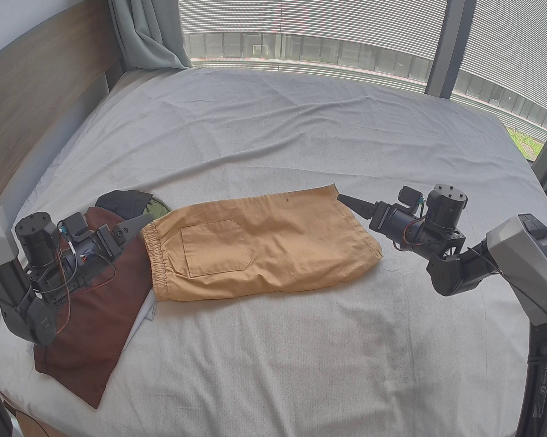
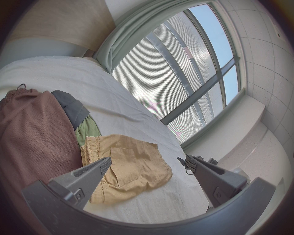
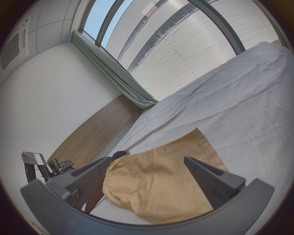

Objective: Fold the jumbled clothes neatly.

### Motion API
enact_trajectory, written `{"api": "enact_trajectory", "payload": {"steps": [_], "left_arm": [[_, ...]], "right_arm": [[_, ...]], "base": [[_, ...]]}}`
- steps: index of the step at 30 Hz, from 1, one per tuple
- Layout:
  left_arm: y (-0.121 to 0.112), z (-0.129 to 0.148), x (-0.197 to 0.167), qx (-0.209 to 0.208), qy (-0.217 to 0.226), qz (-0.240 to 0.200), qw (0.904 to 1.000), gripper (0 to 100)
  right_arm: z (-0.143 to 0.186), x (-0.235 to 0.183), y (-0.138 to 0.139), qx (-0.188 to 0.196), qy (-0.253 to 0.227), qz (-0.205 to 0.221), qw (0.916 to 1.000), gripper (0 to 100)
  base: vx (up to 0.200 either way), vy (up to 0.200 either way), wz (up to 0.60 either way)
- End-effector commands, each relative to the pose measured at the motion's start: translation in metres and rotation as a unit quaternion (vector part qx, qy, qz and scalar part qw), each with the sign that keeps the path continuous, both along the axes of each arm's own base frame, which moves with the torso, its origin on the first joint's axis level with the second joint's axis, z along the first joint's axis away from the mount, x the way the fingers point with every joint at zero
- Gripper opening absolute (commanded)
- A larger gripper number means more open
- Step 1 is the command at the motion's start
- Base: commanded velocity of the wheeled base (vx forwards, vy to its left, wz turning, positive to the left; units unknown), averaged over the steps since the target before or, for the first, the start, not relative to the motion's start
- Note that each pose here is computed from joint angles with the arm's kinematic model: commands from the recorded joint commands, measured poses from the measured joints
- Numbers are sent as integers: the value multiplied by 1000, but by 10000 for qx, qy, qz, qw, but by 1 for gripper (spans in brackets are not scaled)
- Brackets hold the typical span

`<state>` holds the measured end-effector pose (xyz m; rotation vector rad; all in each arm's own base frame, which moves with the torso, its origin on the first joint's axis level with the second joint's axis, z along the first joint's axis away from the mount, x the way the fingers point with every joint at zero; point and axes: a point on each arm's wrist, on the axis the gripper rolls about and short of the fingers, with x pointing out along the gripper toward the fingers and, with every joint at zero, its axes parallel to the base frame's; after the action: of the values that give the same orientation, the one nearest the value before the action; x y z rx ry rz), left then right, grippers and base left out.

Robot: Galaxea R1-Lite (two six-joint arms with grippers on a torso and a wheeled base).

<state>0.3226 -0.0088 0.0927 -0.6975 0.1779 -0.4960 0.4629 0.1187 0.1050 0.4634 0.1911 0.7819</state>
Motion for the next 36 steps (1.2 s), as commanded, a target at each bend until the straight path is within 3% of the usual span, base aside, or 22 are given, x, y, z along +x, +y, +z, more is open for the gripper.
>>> {"api": "enact_trajectory", "payload": {"steps": [1, 7, 18, 30, 36], "left_arm": [[0, 21, -24, 128, -251, -171, 9995, 100], [-1, 18, -40, 647, -395, -298, 9967, 100], [-4, 11, -47, 1098, -494, -383, 9920, 100], [-9, 7, -49, 1189, -465, -471, 9907, 100], [-12, 6, -49, 1189, -437, -498, 9907, 100]], "right_arm": [[6, -18, 1, -1, 8, 56, 10000, 100], [-15, -32, -4, -84, 107, 41, 9999, 100], [-39, -51, 1, -119, 248, 142, 9995, 100], [-59, -62, 0, -229, 679, 144, 9973, 100], [-78, -61, 4, -314, 871, -115, 9956, 100]], "base": [[0, 0, 0], [0, 0, 0], [0, 0, 0], [0, 0, 0], [0, 0, 0]]}}
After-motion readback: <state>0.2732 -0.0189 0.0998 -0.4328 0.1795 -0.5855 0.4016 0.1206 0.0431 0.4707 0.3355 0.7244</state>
